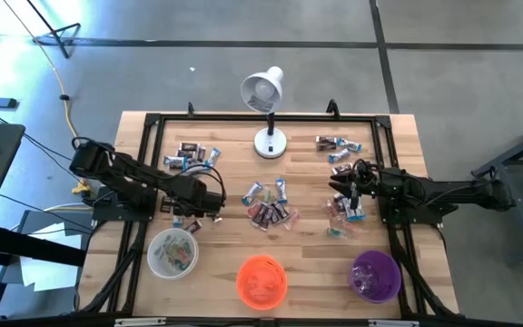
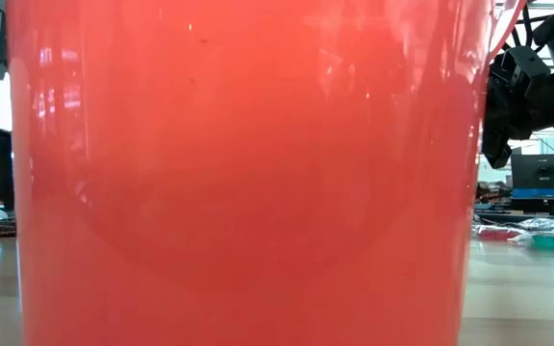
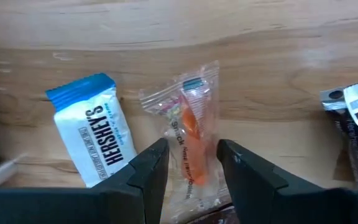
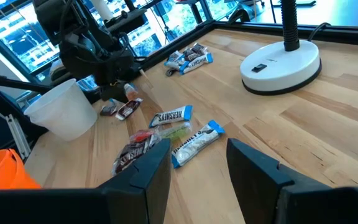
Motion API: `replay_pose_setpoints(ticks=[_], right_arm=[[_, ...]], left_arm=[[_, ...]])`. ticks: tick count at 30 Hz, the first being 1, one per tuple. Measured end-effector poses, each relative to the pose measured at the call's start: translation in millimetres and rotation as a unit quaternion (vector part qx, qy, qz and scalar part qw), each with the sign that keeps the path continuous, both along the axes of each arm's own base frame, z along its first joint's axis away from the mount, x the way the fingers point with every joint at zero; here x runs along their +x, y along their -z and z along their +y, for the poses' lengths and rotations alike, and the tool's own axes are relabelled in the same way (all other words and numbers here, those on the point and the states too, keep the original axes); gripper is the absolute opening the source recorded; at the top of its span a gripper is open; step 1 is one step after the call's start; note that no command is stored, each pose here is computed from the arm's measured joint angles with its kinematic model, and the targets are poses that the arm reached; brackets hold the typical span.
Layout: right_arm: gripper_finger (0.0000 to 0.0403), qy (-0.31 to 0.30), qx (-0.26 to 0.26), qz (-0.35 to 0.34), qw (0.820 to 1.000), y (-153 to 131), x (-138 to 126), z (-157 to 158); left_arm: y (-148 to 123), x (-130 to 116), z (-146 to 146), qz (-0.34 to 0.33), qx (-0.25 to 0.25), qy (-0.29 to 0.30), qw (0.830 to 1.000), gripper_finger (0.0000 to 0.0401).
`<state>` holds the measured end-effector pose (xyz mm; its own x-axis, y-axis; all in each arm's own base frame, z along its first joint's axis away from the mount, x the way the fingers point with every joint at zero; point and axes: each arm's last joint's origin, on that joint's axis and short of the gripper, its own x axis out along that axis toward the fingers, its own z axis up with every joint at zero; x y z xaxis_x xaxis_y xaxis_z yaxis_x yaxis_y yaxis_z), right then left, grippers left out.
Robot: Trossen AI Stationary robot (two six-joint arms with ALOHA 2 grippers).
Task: Organize candy in baskets
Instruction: Put the orange gummy into the white bucket
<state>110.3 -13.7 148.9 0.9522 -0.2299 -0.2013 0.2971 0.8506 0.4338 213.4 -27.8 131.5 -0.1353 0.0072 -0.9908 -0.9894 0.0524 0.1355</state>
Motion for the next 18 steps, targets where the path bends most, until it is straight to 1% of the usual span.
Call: replay_pose_setpoints(ticks=[7, 11, 13, 16, 18], right_arm=[[0.0152, 0.0, 0.0, 0.0, 1.0, 0, 0, 0], [0.0152, 0.0, 0.0, 0.0, 1.0, 0, 0, 0], [0.0152, 0.0, 0.0, 0.0, 1.0, 0, 0, 0], [0.0152, 0.0, 0.0, 0.0, 1.0, 0, 0, 0], [0.0152, 0.0, 0.0, 0.0, 1.0, 0, 0, 0]], left_arm=[[-2, 0, 0, -0.019, -0.002, -0.003, 1.0, 0.0139], [-9, 5, -1, -0.068, -0.003, -0.042, 0.997, 0.0115], [-13, 3, 0, -0.067, 0.002, -0.05, 0.996, 0.0108], [-13, 1, -1, -0.062, 0.001, -0.026, 0.998, 0.0095], [-13, 0, -2, -0.059, -0.005, -0.018, 0.998, 0.008]])
